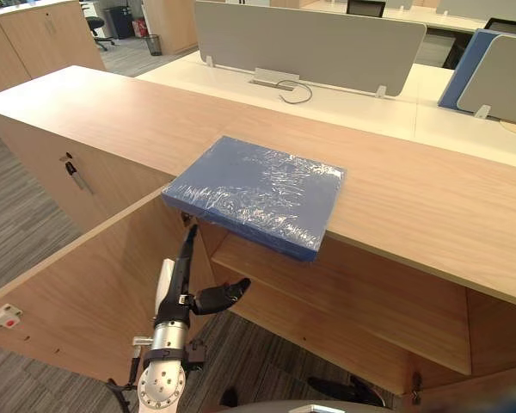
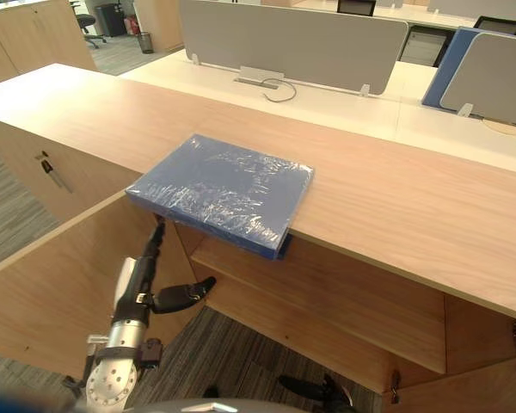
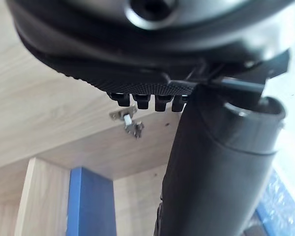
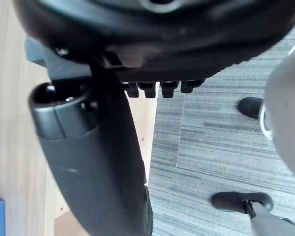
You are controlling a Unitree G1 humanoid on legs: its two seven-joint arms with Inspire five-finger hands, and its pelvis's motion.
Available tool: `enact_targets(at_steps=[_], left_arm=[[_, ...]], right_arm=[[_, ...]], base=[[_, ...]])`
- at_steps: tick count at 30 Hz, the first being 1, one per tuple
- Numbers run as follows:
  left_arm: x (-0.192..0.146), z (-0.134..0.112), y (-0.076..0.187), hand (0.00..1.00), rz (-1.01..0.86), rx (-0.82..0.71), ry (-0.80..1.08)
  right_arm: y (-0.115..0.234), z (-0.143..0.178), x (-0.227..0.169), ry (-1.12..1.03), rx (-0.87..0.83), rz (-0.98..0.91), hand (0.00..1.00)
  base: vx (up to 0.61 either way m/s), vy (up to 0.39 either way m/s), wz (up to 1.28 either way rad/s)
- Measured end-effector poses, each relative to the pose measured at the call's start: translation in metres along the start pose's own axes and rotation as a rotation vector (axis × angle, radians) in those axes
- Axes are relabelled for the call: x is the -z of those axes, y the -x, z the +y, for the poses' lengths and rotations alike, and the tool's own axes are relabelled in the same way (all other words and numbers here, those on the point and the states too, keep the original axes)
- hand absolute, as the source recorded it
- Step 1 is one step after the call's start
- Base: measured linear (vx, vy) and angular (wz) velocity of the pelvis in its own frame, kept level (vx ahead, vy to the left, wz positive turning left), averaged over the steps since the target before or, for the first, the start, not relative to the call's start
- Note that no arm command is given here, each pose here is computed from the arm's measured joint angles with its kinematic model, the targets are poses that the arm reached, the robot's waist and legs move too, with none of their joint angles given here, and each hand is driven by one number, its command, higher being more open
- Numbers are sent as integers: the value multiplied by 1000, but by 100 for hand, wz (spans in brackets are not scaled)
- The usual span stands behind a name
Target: Walk over to the cabinet, pick up the folder, carry it to the office cabinet, place the folder inside the office cabinet, then close the office cabinet door
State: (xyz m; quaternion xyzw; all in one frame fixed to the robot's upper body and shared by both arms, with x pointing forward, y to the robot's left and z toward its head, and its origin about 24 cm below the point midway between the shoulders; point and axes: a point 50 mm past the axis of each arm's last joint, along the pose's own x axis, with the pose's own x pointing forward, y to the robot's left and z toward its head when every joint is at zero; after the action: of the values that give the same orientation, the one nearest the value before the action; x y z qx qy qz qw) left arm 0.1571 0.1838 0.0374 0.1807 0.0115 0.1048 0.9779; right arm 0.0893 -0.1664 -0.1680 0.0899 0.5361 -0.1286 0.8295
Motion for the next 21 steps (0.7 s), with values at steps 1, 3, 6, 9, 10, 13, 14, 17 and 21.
enact_targets(at_steps=[1,3,6,9,10,13,14,17,21], left_arm=[[-3,6,1,100,-13,-43,-35],[-4,14,4,100,-14,-95,-70],[3,25,9,100,27,-170,-90],[10,33,16,100,73,-219,-102],[10,33,17,100,76,-226,-100],[11,35,17,100,81,-242,-101],[11,35,17,100,81,-242,-100],[12,35,18,100,95,-248,-90],[13,37,19,100,107,-254,-101]], right_arm=[[0,5,-1,-2,-12,-3,100],[0,12,-2,6,-29,-7,100],[0,20,-4,33,-58,-11,100],[0,22,-4,40,-66,-9,100],[0,22,-4,40,-66,-9,100],[0,22,-4,40,-65,-8,100],[0,22,-4,40,-65,-7,100],[0,22,-4,40,-66,-6,100],[0,23,-3,48,-70,1,100]], base=[[-52,-6,0],[-57,-1,0],[-55,6,0],[-50,-1,0],[-52,-10,1],[-26,-8,1],[-9,-15,3],[-4,-12,4],[-18,-10,9]])
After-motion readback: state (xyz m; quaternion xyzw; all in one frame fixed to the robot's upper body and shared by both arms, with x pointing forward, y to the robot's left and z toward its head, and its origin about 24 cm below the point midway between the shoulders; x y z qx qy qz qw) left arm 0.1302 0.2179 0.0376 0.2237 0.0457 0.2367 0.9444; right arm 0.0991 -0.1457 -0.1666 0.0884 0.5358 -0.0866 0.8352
